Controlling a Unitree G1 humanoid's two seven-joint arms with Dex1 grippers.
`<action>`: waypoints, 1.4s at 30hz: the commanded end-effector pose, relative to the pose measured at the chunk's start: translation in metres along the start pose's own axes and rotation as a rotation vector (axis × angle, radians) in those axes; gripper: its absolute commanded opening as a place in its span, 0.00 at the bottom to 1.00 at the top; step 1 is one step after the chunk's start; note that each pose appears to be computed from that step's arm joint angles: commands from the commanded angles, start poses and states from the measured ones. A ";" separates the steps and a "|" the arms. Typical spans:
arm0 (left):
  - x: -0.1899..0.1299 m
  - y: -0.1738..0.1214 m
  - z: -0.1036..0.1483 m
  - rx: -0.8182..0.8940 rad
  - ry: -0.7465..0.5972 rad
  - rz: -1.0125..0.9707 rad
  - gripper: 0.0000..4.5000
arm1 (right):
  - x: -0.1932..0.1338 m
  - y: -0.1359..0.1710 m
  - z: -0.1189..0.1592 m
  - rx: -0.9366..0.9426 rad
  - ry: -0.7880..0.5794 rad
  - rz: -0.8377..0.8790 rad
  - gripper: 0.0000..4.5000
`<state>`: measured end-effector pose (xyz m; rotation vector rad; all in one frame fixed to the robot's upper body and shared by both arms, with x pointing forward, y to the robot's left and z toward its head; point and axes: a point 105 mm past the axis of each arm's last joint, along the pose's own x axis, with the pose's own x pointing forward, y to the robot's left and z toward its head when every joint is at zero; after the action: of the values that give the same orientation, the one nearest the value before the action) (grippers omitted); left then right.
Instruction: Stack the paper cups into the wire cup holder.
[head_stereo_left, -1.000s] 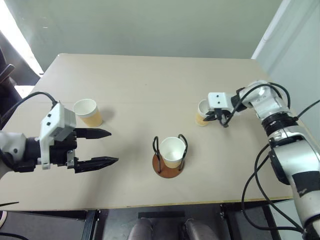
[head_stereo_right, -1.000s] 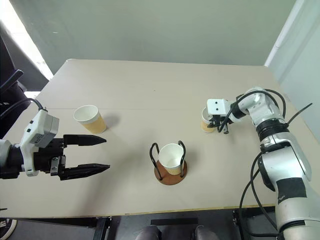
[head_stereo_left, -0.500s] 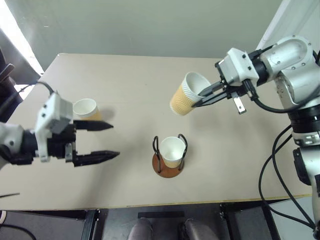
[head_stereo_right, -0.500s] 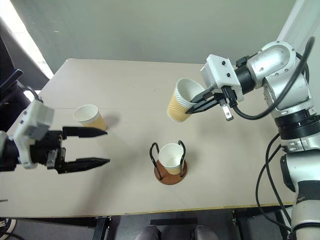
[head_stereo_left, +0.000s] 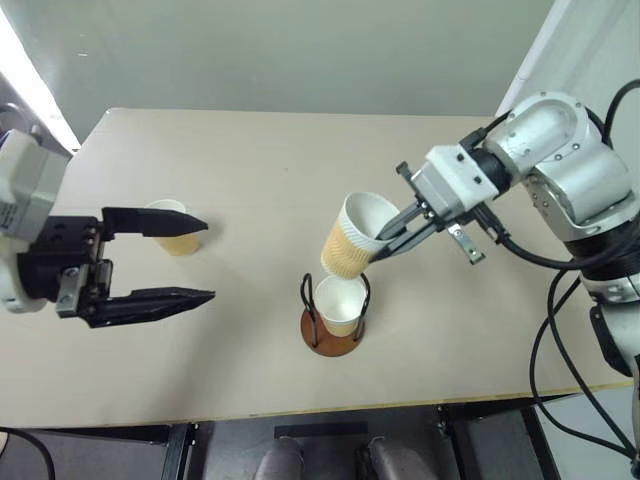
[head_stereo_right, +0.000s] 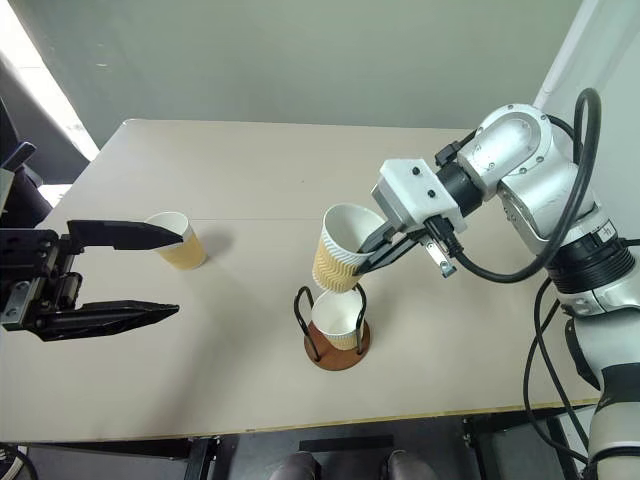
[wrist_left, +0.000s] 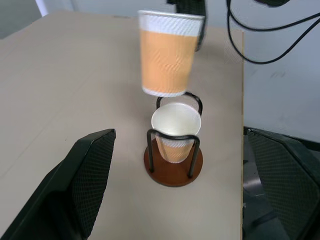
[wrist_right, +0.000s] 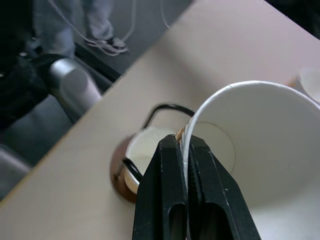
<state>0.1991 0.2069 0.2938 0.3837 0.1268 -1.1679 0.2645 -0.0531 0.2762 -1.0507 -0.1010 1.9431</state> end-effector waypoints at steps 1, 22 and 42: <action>-0.003 -0.003 0.004 0.041 0.012 0.021 1.00 | 0.005 0.005 0.010 -0.066 0.001 0.050 0.00; -0.003 -0.006 -0.001 0.020 0.019 0.056 1.00 | 0.029 0.000 -0.010 -0.142 0.065 0.101 0.00; -0.003 0.004 -0.001 0.030 0.024 0.082 1.00 | 0.014 -0.014 -0.010 -0.150 0.077 0.018 1.00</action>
<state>0.2009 0.2085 0.2854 0.3814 0.1528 -1.1127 0.2757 -0.0363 0.2468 -1.1933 -0.1216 1.9856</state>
